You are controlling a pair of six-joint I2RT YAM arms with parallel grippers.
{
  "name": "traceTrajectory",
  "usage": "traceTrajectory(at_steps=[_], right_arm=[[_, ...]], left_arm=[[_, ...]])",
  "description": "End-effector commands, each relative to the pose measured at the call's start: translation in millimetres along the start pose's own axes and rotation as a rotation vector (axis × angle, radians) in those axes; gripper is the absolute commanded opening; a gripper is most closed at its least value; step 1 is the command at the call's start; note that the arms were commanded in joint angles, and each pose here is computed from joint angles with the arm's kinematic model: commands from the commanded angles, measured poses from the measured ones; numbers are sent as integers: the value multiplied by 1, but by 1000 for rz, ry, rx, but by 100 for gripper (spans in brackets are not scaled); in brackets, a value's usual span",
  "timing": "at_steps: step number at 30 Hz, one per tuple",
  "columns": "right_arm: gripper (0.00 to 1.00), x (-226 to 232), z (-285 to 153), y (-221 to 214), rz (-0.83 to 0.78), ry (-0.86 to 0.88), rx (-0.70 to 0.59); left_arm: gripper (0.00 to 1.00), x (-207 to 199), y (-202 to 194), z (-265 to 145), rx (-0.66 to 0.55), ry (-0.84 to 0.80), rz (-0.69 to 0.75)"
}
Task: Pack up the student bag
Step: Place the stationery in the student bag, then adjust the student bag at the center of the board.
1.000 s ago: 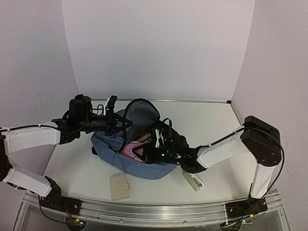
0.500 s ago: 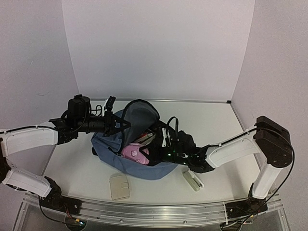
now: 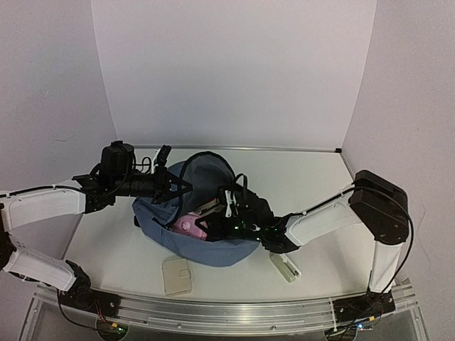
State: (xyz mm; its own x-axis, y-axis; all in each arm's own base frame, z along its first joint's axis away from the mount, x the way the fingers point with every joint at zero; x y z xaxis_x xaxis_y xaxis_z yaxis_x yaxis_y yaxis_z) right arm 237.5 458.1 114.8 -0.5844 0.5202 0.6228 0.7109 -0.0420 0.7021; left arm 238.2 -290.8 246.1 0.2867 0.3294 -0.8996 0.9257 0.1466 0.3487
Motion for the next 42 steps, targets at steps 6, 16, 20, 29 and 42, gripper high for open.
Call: traceTrajectory(at_steps=[6, 16, 20, 29, 42], right_arm=[[15, 25, 32, 18, -30, 43, -135], [39, 24, 13, 42, -34, -61, -264], [61, 11, -34, 53, -24, -156, -336], [84, -13, -120, 72, -54, -403, -380], [93, -105, -186, 76, 143, -583, -280]], left_arm=[[0, -43, 16, 0, -28, -157, 74], [0, -40, 15, 5, -17, -172, 61], [0, -39, 18, 0, -45, -125, 92], [0, -18, 10, 12, 18, -37, 99], [3, -9, -78, 65, 372, 102, 252]])
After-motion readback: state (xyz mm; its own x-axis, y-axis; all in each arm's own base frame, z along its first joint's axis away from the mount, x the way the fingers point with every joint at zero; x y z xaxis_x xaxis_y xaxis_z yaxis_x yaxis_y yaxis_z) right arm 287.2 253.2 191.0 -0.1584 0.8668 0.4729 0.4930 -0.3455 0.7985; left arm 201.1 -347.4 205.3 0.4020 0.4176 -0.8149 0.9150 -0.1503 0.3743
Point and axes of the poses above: each gripper's point midway between its finger pads, its own z axis out along the fingers, its own x axis along the line the jaws close on, y = z × x, the point moved 2 cm from there along -z, back along the fingers, and after that the axes turned 8 degrees about -z, right-handed, at the moved point
